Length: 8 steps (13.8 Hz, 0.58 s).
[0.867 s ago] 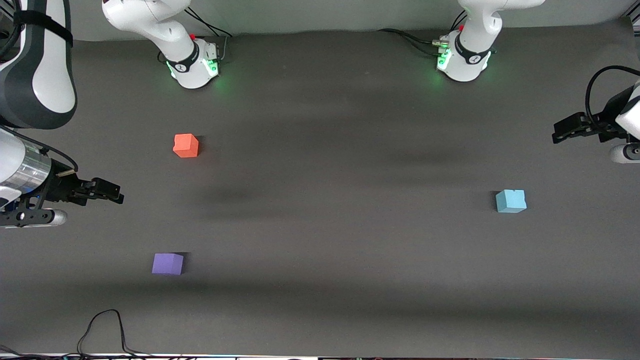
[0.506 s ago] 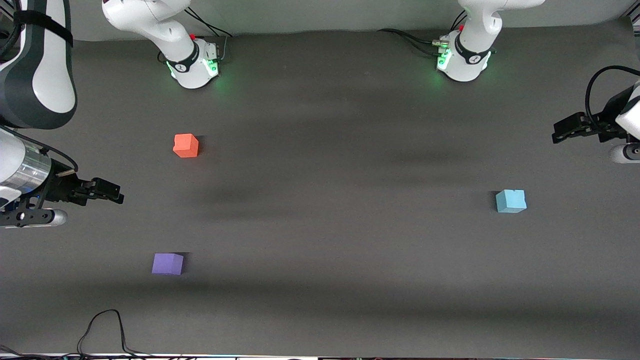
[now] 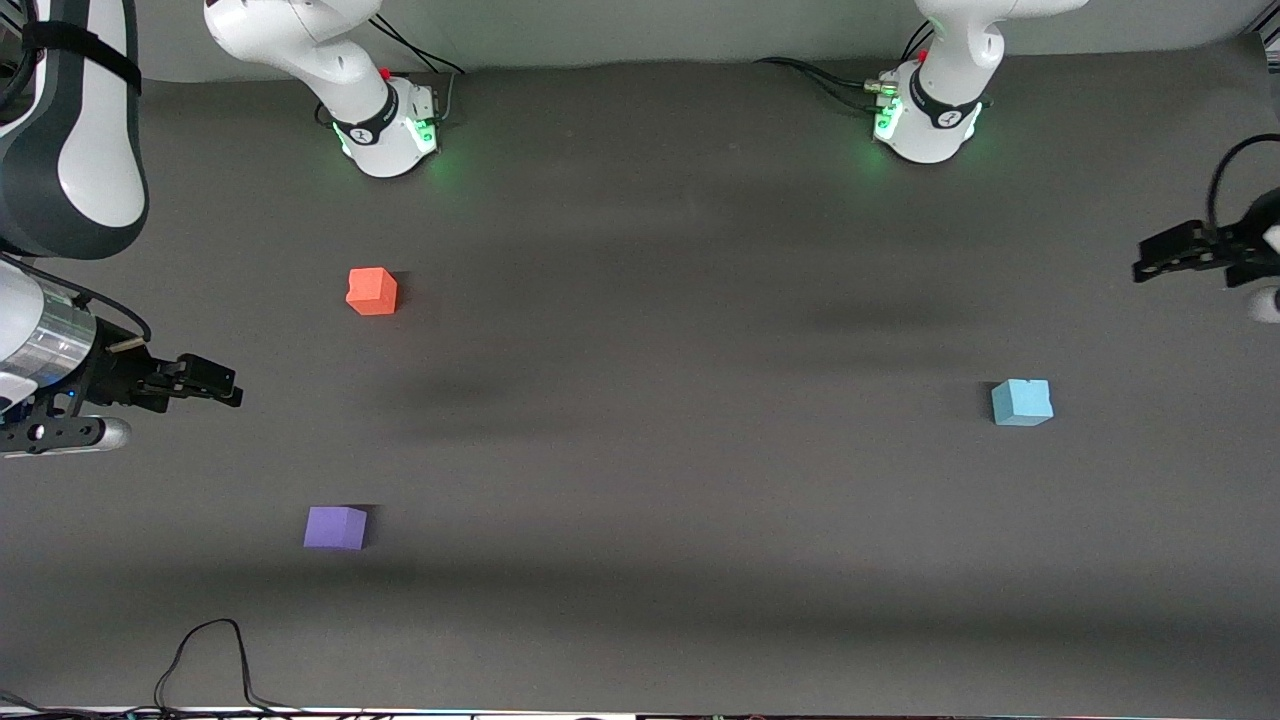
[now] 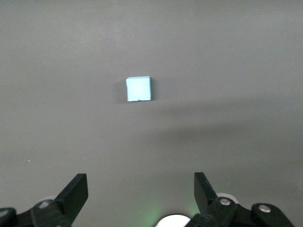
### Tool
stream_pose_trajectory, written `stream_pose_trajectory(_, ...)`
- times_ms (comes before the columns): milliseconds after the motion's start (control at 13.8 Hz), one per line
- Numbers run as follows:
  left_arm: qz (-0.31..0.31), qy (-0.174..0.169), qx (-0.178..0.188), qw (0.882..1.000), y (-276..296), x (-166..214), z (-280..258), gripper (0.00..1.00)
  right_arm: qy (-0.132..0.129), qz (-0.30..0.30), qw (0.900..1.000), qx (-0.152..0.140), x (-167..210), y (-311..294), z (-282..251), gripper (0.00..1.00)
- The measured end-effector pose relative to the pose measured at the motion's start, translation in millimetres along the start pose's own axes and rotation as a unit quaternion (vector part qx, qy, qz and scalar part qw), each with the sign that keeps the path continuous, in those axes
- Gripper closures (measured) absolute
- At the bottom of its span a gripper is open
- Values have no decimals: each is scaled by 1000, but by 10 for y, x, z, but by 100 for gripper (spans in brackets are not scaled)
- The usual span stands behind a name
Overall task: Place blue block between orange and purple blocks
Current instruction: 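Move the left gripper toward the light blue block, then lower the left gripper onto the light blue block and grasp it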
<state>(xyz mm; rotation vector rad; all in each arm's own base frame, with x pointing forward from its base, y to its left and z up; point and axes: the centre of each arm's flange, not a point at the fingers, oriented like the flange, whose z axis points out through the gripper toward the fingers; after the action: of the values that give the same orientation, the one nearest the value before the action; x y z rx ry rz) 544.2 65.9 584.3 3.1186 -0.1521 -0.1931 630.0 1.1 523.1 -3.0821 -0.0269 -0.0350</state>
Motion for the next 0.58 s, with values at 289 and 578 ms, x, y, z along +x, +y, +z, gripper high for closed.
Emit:
stream_pose_trajectory(289, 11, 20, 0, 1000, -277, -174, 234, 0, 0, 0, 1000, 0, 0, 2, 0, 0)
stream_pose_trajectory(578, 26, 32, 10, 999, -155, -64, 636, 0, 0, 0, 1000, 0, 0, 2, 0, 0)
